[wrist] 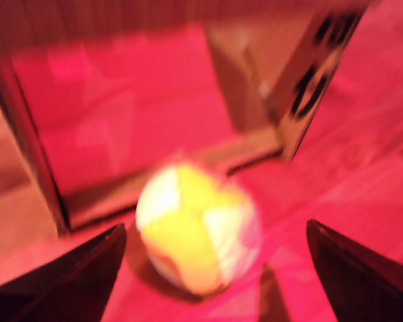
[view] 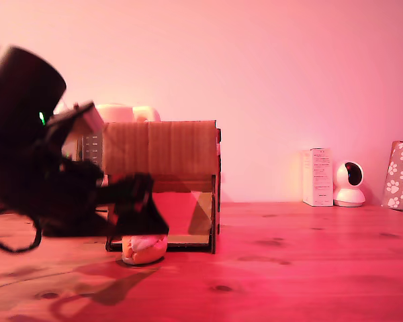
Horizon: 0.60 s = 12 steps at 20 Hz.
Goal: Drop the footbag into the cardboard dice tower
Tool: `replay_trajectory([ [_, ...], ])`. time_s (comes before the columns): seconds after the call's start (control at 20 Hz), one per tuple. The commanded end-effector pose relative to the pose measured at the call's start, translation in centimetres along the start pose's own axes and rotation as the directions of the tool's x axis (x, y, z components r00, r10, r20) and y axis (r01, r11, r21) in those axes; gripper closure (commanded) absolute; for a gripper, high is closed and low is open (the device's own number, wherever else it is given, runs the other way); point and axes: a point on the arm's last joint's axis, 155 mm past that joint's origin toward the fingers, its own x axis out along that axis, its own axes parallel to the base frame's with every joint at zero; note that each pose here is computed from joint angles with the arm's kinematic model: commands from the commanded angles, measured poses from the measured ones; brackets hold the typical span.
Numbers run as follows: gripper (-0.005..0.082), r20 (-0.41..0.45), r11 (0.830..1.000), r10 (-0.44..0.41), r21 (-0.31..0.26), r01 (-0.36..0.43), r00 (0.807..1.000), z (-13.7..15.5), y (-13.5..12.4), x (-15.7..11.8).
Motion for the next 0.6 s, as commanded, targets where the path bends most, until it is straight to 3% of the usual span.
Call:
replay_trajectory([
  [0.0, -0.0011, -0.003, 1.0, 0.009, -0.006, -0.009, 1.0, -0.2, 0.4, 0.7],
  [0.15, -0.0004, -0.017, 1.0, 0.017, -0.01, -0.017, 1.0, -0.5, 0.8, 1.6],
  [0.2, 0.0036, -0.023, 1.0, 0.019, -0.012, -0.019, 1.0, -0.7, 0.9, 1.8],
  [0.3, 0.023, -0.035, 1.0, 0.021, -0.012, -0.021, 0.999, -1.2, 1.0, 1.9],
  [0.45, 0.0623, -0.032, 0.999, 0.04, -0.013, -0.04, 0.999, -1.0, 1.4, 2.0],
  [0.55, 0.0704, -0.03, 0.999, 0.04, -0.01, -0.041, 0.999, -1.0, 1.4, 2.0],
])
